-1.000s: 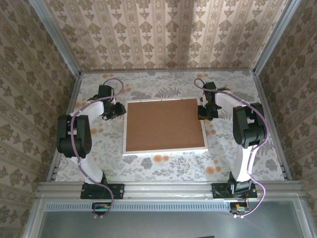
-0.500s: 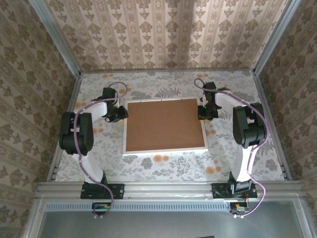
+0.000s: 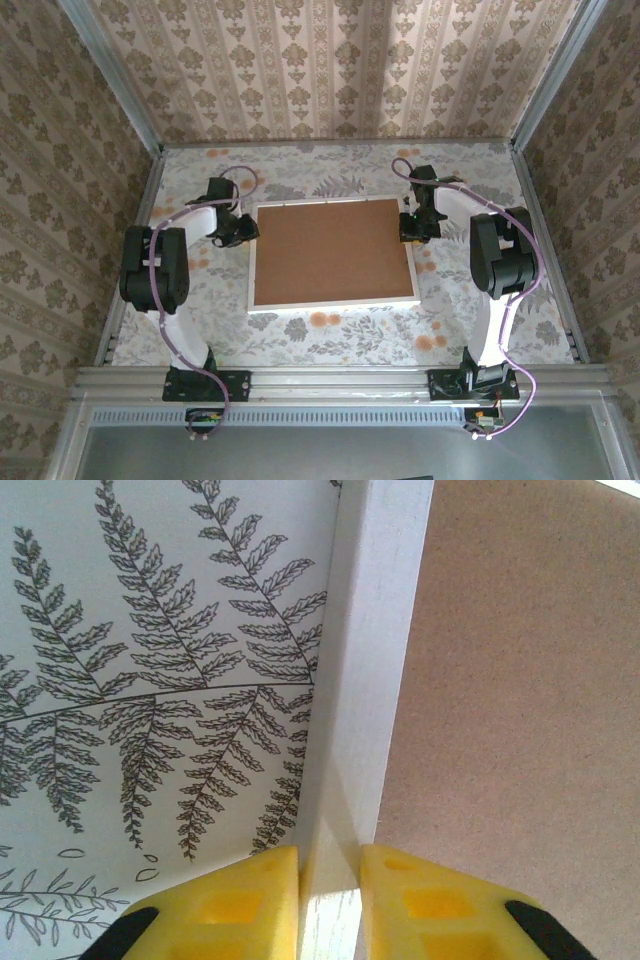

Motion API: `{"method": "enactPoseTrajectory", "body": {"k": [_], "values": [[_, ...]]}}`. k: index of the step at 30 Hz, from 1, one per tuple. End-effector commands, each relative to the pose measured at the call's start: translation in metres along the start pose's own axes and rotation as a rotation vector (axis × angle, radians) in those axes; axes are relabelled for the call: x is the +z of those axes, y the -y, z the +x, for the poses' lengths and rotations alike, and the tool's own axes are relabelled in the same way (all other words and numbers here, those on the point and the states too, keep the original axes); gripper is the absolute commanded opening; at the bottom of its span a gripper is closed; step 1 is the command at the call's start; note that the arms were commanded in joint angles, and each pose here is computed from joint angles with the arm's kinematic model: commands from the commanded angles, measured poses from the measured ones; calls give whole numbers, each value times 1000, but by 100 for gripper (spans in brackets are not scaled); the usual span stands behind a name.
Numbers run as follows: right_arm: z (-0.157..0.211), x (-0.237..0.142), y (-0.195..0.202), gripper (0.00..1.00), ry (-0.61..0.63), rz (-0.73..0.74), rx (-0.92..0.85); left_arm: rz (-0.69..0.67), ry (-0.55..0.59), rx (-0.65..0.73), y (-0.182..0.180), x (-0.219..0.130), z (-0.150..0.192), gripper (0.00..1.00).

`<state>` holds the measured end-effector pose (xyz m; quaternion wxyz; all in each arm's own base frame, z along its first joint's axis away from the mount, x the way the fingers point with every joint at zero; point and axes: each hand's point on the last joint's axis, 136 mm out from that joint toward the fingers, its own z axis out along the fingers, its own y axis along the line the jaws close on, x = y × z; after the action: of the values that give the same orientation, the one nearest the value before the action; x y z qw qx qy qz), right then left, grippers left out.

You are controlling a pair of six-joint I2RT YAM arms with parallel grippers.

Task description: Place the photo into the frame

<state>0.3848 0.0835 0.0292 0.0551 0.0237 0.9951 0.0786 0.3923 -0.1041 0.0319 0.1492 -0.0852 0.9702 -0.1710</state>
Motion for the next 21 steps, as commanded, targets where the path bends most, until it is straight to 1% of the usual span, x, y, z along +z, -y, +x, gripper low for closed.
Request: {"method": "enactPoseTrajectory", "body": {"k": [1,6,12,21], "values": [[2,8,1,22,-29,8,2,-16,-80,21,-4,7,27,26],[4,8,-2,22,-32,1,1,3,-107,34,1,13,36,26],[6,10,-4,22,-37,0,-4,4,-138,73,7,18,44,30],[6,11,-5,22,-39,0,-5,-47,-178,145,11,24,59,36]]}}
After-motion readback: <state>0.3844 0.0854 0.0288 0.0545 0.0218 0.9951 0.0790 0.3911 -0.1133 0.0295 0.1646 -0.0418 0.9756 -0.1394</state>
